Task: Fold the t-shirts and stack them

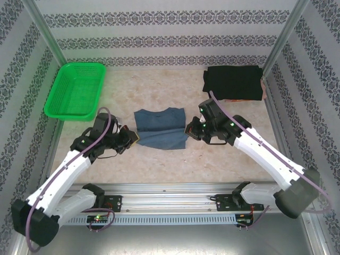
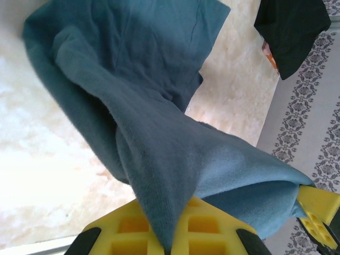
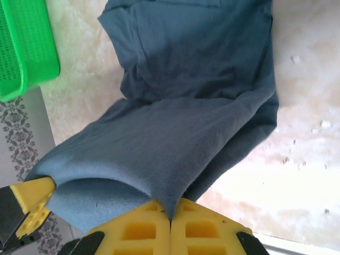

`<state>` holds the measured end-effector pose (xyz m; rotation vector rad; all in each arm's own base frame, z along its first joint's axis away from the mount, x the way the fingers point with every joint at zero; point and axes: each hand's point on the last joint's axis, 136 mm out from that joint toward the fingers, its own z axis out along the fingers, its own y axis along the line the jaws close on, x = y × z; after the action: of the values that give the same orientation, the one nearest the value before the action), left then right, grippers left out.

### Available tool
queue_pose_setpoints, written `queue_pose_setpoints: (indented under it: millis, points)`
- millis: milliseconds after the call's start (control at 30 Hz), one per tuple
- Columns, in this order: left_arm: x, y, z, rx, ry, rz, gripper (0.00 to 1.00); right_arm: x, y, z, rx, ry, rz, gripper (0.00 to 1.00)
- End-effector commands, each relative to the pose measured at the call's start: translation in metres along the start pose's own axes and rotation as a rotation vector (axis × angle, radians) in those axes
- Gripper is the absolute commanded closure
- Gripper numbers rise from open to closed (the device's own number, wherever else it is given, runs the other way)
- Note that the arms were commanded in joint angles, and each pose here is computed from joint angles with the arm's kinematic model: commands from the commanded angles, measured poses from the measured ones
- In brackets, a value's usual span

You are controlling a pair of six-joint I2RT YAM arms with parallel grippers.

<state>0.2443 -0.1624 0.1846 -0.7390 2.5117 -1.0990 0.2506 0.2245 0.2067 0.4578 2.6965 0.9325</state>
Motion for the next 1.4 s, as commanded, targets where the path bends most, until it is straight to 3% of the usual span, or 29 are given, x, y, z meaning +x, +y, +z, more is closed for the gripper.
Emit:
queue_pose_setpoints:
  millis: [0, 400, 833, 1367]
  points:
    - [-0.016, -0.009, 0.015, 0.04, 0.034, 0.033, 1.0, -0.017, -0.001, 0.012, 0.016, 0.031, -0.04, 1.0]
    - [-0.083, -0.003, 0.046, 0.054, 0.038, -0.039, 1.0, -0.074, -0.007, 0.072, 0.052, 0.092, -0.013, 1.0]
    - [-0.124, 0.0, 0.084, 0.074, 0.054, -0.081, 1.0, -0.117, -0.029, 0.105, 0.087, 0.131, 0.047, 1.0]
    - [-0.172, 0.011, 0.121, 0.064, 0.046, -0.133, 1.0, -0.167, -0.035, 0.14, 0.079, 0.149, 0.09, 0.92]
